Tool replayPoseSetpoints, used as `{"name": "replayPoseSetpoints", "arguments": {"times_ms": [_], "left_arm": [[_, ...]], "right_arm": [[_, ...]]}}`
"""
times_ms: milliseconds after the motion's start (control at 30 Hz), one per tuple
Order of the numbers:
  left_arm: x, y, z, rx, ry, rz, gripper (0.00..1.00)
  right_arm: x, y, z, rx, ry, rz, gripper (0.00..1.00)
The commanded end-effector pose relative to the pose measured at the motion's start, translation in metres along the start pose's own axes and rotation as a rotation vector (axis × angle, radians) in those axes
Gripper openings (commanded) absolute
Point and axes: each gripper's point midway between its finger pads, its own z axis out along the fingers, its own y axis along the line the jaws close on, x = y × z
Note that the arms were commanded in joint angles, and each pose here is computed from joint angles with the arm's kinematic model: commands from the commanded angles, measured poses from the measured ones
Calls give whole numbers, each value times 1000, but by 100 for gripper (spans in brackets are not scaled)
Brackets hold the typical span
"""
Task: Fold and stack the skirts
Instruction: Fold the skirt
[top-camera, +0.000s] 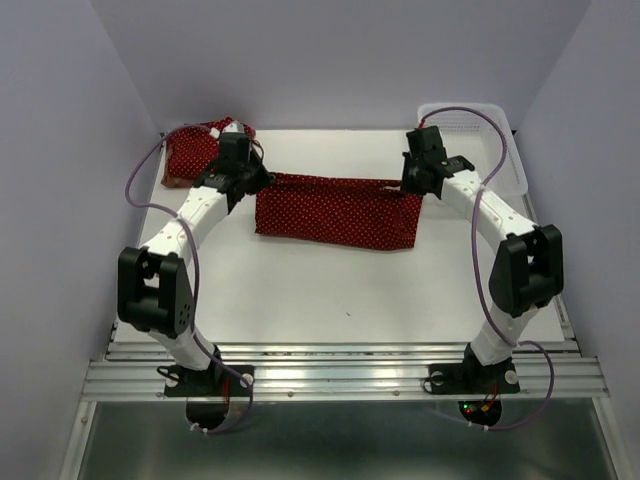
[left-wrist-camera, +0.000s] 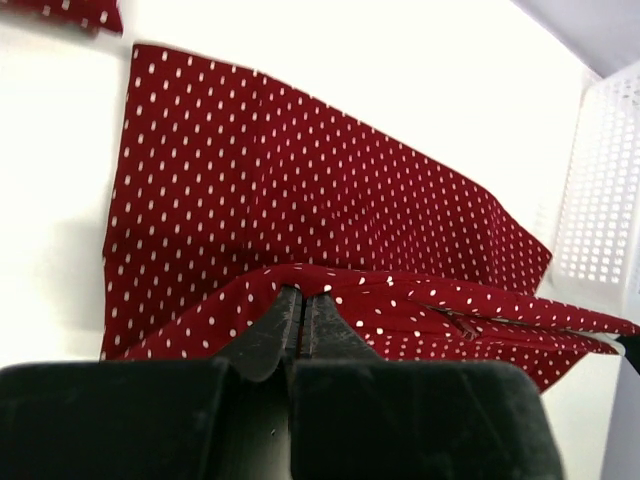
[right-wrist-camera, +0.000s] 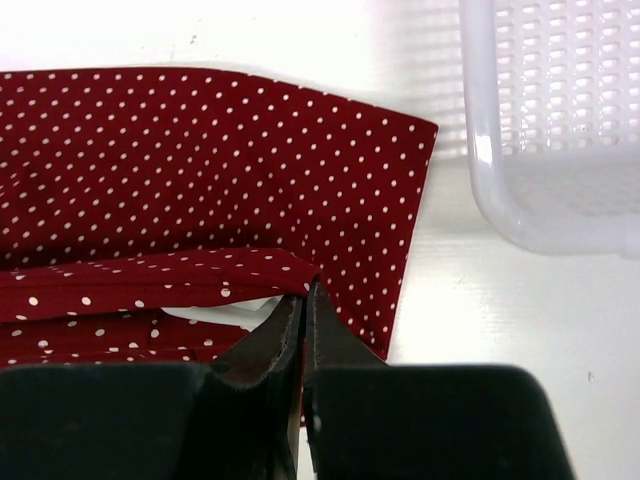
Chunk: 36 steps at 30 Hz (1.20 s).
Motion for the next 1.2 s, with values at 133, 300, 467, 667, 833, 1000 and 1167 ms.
{"name": "replayPoseSetpoints", "arguments": {"times_ms": [133,300,467,667,833,1000,1167], "left_arm": [[-41,6,52,-91,-56,58,0],[-43,15,87,-127,-43,60,0],[-50,24,118,-169,-55,62,0],[-59,26,140,-196,-48,97,0],[-64,26,142,-226,-27,121,59],[-84,3,116,-168,-68,126,99],[-69,-11,90,-129,-61,146,99]], "right_arm": [[-19,-24,49,130,2,-30,1],[-21,-20,75,156,12,-23,3],[-34,-17,97,158,-13,-26,5],[-34,-10,124,155,5,-51,20],[-62,23,104,-17,-8,-68,43],[-85,68,53,-307,-62,-65,59],[-53,88,19,-505,-10,-57,100]]}}
